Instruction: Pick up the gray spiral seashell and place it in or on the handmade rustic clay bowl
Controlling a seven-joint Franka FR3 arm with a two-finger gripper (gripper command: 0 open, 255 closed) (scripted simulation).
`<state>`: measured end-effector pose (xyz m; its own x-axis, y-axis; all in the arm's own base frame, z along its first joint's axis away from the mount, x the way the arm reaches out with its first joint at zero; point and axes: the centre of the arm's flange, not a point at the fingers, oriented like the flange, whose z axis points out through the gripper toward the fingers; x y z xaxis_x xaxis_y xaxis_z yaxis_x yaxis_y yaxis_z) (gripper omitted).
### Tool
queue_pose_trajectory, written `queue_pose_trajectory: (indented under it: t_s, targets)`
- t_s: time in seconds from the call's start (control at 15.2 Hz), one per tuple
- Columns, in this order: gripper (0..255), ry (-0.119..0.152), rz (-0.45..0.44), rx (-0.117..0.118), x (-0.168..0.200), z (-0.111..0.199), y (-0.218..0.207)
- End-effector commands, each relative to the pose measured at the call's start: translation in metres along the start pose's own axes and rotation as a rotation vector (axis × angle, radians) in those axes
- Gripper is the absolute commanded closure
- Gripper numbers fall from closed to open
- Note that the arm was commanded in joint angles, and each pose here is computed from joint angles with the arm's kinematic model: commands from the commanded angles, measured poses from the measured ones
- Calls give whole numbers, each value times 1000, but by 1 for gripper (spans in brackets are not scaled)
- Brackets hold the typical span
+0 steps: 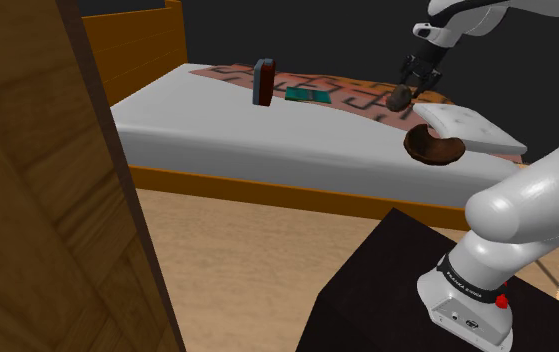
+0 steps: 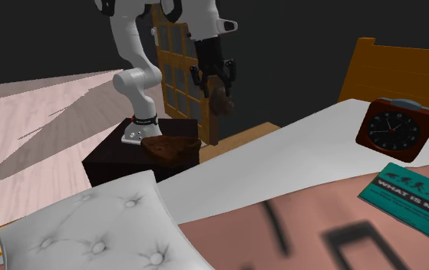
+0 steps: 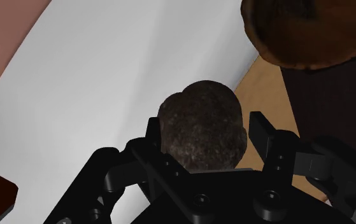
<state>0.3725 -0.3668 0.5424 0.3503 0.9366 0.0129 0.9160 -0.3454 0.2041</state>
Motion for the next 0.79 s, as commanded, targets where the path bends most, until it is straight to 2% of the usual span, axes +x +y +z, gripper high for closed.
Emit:
queue_pose_trajectory:
  t_s: [0.0, 0.59, 0.73]
  targets:
    - [255, 1, -1, 0, -12, -6, -22]
    - [255, 1, -1, 0, -77, -37, -128]
    - [255, 1, -1, 0, -77, -27, -130]
